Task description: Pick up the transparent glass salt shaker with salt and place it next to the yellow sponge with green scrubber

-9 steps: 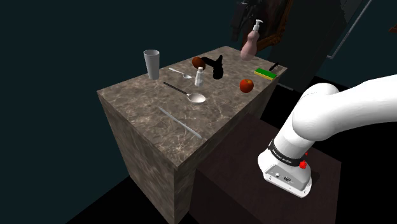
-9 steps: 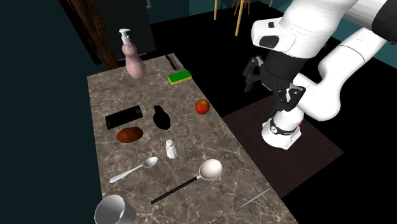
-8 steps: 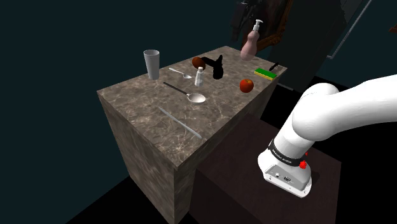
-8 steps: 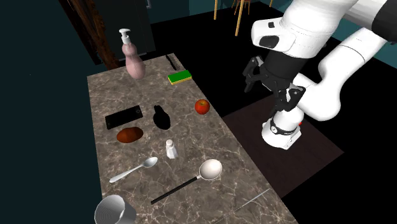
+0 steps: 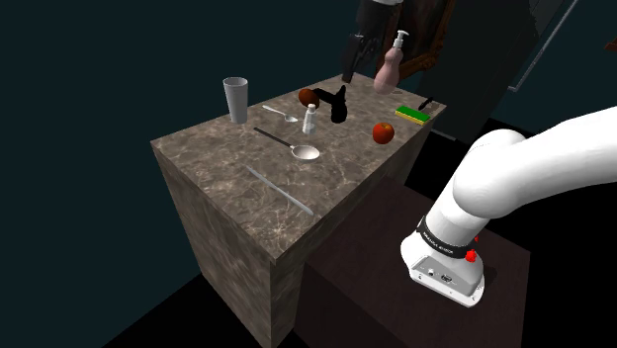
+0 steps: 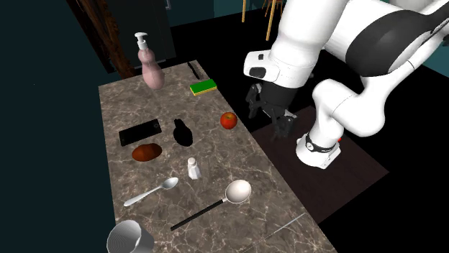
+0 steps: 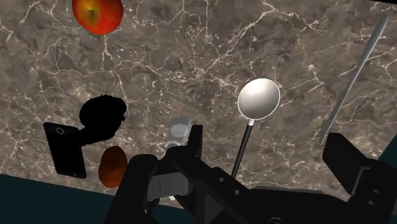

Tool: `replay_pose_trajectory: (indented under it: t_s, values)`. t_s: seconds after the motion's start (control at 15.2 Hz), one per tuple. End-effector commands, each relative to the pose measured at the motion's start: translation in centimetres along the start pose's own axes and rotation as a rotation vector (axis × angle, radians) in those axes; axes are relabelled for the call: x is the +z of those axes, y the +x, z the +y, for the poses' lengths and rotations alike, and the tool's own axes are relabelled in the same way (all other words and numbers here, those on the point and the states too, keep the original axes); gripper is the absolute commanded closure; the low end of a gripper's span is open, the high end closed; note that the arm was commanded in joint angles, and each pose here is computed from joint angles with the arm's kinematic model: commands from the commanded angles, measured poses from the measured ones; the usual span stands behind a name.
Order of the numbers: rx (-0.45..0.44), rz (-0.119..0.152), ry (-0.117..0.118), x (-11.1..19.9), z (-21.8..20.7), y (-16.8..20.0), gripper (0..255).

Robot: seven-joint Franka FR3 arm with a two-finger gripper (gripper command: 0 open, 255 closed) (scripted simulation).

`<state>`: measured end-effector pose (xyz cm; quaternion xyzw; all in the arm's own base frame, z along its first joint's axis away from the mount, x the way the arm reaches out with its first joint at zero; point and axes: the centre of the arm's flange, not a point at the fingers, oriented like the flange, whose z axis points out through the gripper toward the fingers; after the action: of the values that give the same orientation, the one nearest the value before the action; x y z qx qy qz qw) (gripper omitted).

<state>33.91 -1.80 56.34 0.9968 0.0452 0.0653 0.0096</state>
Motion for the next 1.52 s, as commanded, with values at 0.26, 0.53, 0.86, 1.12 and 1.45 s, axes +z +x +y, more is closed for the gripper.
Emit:
replay_pose_trajectory:
  t_s: [0.26,0.53,0.86,1.12,1.45]
  values:
    - [0.023,0.036,0.037,6.0,4.4,3.5,0]
    - [0.038,0.058,0.062,10.0,7.0,5.7,0]
    - [0.057,0.086,0.094,15.1,10.3,8.5,0]
    - [0.073,0.108,0.119,19.2,12.8,10.8,0]
    - [0.080,0.119,0.132,22.7,13.8,12.1,0]
